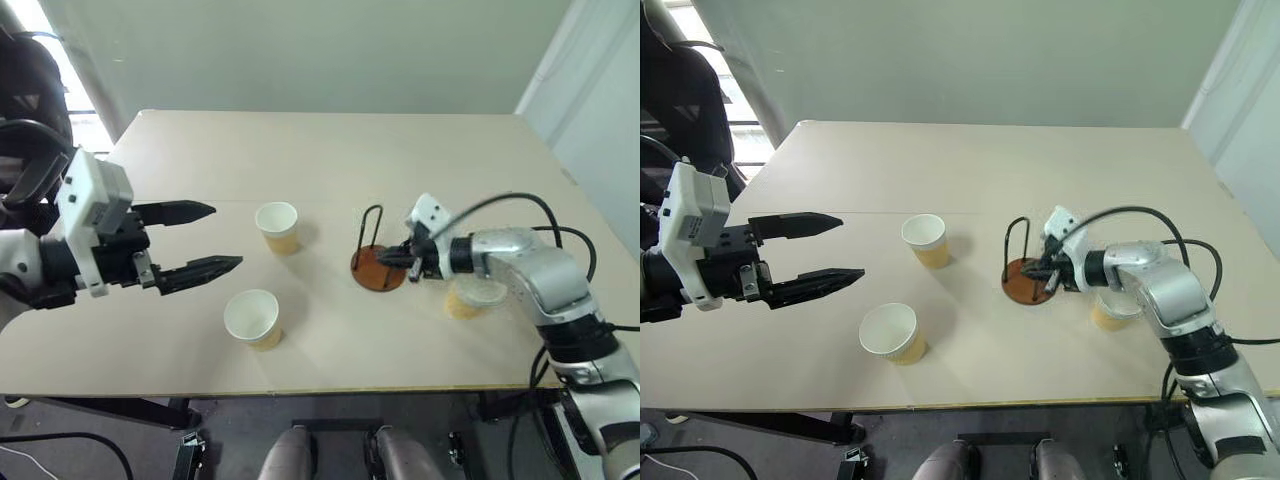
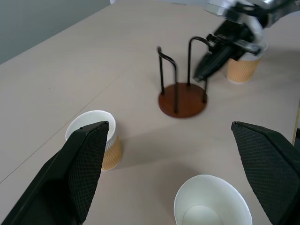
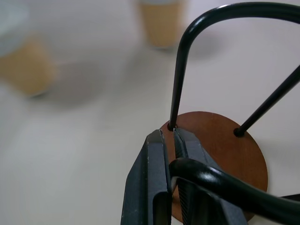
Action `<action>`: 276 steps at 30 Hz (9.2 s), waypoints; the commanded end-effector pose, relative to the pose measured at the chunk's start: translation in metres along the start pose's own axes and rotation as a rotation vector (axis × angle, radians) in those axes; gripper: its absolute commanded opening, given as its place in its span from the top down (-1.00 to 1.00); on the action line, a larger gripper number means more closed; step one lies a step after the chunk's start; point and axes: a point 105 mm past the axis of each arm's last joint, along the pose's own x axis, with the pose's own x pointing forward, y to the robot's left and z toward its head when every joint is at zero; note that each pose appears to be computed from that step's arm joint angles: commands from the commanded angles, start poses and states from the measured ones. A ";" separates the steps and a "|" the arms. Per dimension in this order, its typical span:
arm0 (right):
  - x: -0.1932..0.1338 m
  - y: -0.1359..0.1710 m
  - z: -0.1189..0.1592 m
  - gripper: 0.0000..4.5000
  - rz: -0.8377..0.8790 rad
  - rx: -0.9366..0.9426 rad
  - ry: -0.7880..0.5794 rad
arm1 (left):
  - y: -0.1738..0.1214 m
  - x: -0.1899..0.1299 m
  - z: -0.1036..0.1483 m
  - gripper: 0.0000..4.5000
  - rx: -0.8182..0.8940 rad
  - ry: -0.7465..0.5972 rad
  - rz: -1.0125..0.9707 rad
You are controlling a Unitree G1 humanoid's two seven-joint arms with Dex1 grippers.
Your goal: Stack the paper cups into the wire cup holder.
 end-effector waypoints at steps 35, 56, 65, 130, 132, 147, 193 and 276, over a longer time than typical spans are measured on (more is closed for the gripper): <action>-0.004 0.049 -0.023 -0.78 0.335 -0.420 0.199 | 0.007 0.004 0.019 -1.00 0.087 -0.029 0.004; -0.140 0.015 0.005 -0.99 0.047 -0.585 0.532 | -0.018 0.025 0.010 -1.00 0.090 0.000 -0.275; -0.122 0.021 -0.038 -0.99 0.064 -0.466 0.549 | -0.026 0.023 0.004 -1.00 0.097 0.049 -0.337; -0.051 0.060 0.093 0.99 0.437 -0.709 0.012 | -0.045 -0.021 0.018 -1.00 0.074 -0.070 -0.212; -0.043 0.058 0.087 0.99 0.438 -0.720 0.041 | -0.046 -0.022 0.018 -1.00 0.070 -0.065 -0.210; -0.035 0.062 0.066 0.99 0.512 -0.753 0.101 | -0.054 -0.025 0.014 -1.00 0.034 -0.004 -0.196; -0.168 0.018 0.089 -0.99 -0.022 -0.426 -0.157 | -0.050 0.008 -0.079 -1.00 0.231 0.540 -0.561; -0.196 0.090 0.101 -1.00 -0.161 -0.448 -0.144 | -0.077 0.148 0.055 0.98 0.827 0.070 -1.253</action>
